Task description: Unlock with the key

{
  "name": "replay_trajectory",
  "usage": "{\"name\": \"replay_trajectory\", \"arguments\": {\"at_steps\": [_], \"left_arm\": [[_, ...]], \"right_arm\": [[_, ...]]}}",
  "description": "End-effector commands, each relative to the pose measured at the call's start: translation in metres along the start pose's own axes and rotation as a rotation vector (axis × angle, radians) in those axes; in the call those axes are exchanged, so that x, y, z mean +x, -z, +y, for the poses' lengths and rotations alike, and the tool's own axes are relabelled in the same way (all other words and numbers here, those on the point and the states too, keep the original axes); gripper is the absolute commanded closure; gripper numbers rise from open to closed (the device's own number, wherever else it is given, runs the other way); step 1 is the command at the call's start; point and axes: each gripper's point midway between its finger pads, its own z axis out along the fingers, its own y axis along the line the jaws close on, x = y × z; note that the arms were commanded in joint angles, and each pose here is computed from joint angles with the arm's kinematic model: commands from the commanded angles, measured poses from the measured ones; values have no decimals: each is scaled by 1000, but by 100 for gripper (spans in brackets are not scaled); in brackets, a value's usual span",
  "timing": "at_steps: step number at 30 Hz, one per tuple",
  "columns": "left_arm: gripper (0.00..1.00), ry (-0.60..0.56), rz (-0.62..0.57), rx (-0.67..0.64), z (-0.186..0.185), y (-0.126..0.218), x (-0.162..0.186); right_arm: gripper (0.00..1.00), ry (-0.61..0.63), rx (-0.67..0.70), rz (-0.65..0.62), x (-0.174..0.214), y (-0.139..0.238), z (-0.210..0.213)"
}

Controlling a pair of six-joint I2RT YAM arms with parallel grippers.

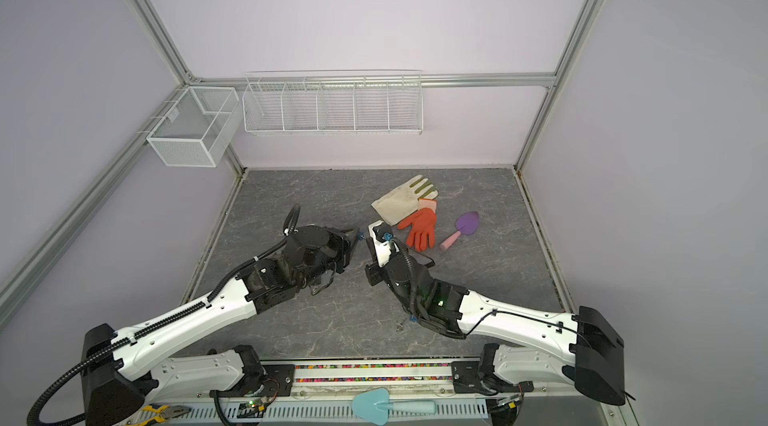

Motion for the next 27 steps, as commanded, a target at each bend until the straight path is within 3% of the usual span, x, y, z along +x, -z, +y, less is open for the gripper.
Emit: {"name": "replay_trajectory", "arguments": {"at_steps": [1,27], "left_arm": [[100,3,23,36,-13,4,6],[100,7,-2,68,-21,11,0]], "right_arm": [[94,-27,27,-34,-14,0,-8],[94,-5,-30,-9,-10,-11,9]]}}
